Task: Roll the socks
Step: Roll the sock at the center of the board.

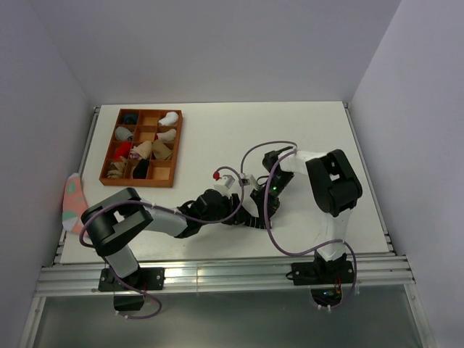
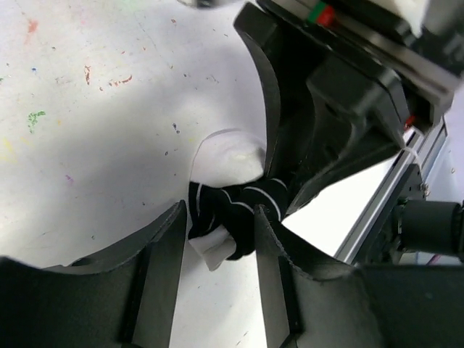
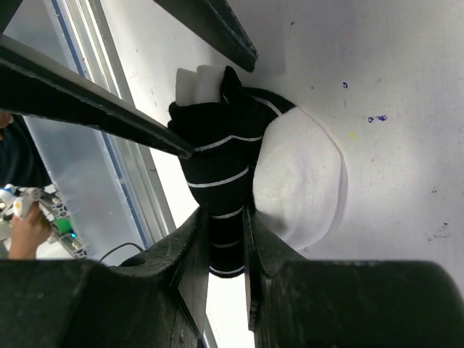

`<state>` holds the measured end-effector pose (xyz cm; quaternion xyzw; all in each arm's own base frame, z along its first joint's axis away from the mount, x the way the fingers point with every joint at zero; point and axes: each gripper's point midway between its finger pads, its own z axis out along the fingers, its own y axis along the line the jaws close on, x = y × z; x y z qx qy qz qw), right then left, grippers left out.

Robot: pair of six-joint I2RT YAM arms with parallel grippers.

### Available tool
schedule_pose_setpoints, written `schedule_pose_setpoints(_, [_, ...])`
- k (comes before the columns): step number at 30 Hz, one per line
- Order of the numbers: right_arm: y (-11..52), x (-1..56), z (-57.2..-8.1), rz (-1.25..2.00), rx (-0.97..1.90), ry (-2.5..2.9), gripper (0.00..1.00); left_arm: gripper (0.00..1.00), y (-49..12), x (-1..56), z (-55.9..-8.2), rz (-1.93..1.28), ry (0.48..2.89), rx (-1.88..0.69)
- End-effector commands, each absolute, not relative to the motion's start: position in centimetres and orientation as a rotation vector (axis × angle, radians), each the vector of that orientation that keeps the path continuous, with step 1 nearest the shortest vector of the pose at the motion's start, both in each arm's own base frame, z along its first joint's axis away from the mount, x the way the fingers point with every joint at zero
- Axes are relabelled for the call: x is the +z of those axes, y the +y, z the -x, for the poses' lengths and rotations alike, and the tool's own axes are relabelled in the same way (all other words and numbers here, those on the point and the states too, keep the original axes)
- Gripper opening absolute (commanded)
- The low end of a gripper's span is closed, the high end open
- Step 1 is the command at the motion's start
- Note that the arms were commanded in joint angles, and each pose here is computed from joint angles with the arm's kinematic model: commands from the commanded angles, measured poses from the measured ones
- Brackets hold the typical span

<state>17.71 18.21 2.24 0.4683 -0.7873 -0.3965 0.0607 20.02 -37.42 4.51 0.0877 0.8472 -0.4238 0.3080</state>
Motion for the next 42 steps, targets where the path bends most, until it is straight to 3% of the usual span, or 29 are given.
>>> schedule_pose_setpoints(1, [16.6,0.0,-18.8,-1.478,-1.038,-2.392,0.23,0.48,-38.0,7.1,-20.1,-0.331,2.088,-1.168])
schedule_pose_setpoints(18, [16.5,-0.3,-19.0,-1.444,-1.018,-2.395,0.23,0.47,-40.6,4.9,-18.6,-0.518,2.151,-1.250])
schedule_pose_setpoints(22, [16.5,-0.3,-19.3,-1.457,-1.004,-2.419,0.23,0.34,-40.5,3.0,-19.0,-0.496,2.235,-1.183])
schedule_pose_setpoints(26, [16.4,-0.3,-20.1,-1.465,-0.956,-2.490,0.27,0.06,-41.0,1.5,-19.2,-0.499,2.332,-1.085])
schedule_pose_setpoints(28, [16.4,0.0,-21.1,-1.513,-0.909,-2.546,0.31,0.00,-40.0,-0.8,-18.8,-0.497,2.438,-0.948])
schedule_pose_setpoints(29, [16.3,0.0,-21.1,-1.503,-0.894,-2.571,0.38,0.00,-40.6,-0.5,-18.9,-0.498,2.439,-0.940])
schedule_pose_setpoints(32, [16.1,0.6,-22.0,-1.532,-0.841,-2.658,0.47,0.00,-40.0,-1.7,-18.5,-0.462,2.512,-0.884])
schedule_pose_setpoints(42, [15.0,2.3,-24.0,-1.467,-0.757,-2.910,0.58,0.00,-38.7,-4.3,-17.8,-0.381,2.670,-0.768])
